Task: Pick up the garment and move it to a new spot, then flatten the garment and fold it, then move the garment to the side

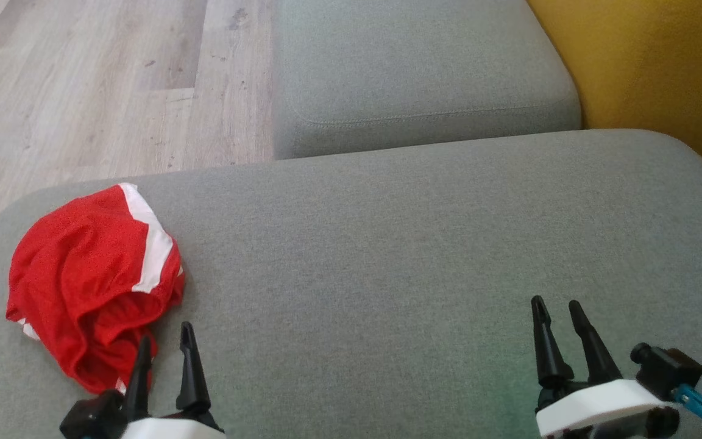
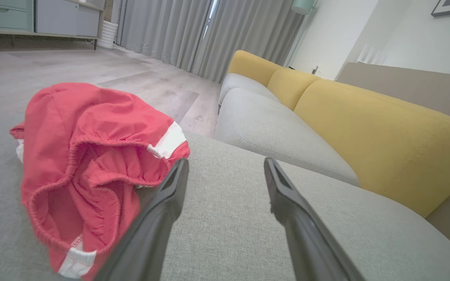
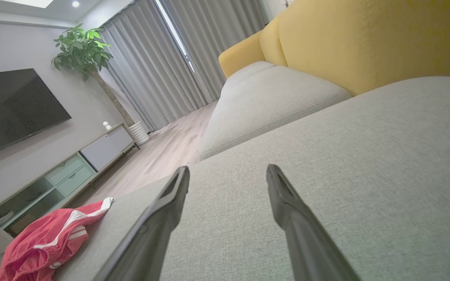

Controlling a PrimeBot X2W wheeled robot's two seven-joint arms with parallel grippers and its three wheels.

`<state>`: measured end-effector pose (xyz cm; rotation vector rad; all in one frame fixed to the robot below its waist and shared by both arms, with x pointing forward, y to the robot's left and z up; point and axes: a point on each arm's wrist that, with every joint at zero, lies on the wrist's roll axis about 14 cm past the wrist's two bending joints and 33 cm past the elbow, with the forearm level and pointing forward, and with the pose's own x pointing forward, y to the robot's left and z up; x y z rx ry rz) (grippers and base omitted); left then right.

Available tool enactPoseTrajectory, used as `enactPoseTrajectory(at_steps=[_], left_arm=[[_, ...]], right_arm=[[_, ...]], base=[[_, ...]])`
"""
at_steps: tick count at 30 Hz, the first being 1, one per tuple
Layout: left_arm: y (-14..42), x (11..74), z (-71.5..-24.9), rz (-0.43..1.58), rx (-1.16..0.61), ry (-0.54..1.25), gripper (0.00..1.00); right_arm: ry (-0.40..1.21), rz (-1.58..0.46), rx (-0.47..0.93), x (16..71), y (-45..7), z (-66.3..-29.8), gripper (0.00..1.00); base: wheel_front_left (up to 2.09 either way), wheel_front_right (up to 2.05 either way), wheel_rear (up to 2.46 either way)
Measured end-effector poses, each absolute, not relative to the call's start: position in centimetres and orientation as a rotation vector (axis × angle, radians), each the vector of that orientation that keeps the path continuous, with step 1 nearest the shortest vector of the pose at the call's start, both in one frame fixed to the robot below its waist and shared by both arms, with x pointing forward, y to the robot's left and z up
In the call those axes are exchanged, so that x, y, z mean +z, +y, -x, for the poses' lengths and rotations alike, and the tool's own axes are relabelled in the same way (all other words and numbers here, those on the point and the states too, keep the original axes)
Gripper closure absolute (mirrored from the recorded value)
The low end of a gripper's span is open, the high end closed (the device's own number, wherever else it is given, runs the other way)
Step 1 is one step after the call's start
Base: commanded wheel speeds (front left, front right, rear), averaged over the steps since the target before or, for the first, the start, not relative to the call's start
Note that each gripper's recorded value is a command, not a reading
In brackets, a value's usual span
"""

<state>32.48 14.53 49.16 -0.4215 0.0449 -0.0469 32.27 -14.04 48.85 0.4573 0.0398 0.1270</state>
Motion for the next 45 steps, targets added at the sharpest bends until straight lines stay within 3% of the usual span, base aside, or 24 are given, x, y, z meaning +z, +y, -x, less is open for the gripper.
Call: enactPoseTrajectory(at_steps=[34,45], left_arm=[[13.3,51.0,-30.0,-0.025,-0.096,-0.104,0.00],[13.4,51.2,-29.8,-0.053,-0.094,-0.119,0.00]], right_arm=[[-0.038,-0.068,0.301,49.2,-9.7,-29.9,0.00],[-0.050,-0.038,0.324,49.4,-9.1,-29.7,0.00]], base=[[0.00,0.00,0.00],[0.00,0.00,0.00]])
